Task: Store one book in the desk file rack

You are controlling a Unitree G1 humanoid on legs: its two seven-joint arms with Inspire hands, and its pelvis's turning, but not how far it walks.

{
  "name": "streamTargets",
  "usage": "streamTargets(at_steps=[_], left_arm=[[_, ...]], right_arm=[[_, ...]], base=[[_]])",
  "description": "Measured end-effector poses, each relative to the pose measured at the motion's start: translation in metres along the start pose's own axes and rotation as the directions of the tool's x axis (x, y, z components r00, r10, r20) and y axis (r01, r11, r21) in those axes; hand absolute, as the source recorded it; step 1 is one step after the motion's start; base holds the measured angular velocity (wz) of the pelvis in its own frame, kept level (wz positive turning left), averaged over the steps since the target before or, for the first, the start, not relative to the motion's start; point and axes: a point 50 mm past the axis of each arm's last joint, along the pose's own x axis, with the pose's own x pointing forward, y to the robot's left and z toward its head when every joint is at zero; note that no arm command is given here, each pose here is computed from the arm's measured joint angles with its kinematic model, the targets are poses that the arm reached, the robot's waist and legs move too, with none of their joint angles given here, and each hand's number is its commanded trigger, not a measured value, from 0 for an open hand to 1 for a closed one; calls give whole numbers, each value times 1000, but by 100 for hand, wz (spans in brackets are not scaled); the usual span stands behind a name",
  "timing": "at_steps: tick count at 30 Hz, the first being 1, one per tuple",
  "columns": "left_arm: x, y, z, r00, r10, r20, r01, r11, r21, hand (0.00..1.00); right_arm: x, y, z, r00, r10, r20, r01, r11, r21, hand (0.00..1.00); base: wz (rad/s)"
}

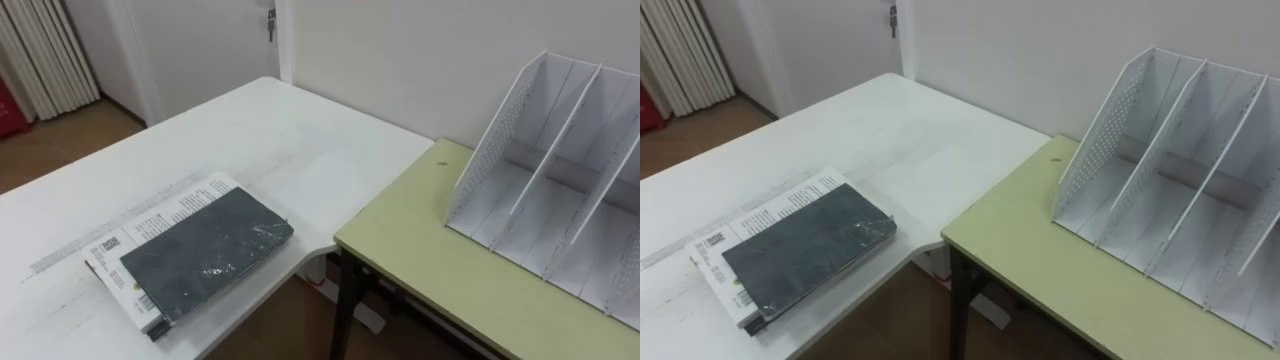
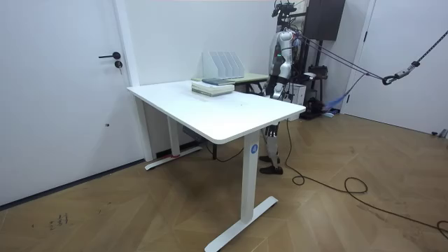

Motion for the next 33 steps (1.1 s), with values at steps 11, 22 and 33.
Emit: streamTargets(at_steps=[11,22,33], left_arm=[[0,0,1,1000,-2,3,2,1000,0,0],[0,-3,4,1000,-8,9,8,1000,3,0],[1,-1,14,1000,23,16,-26,979,203,0]], right_arm=[[0,0,0,1000,1,-2,-1,1000,3,0],[0,-1,-1,1000,-4,-3,4,1000,14,0],[0,-1,-2,1000,-10,-8,11,1000,19,0]], base=[[0],[0],[-1]])
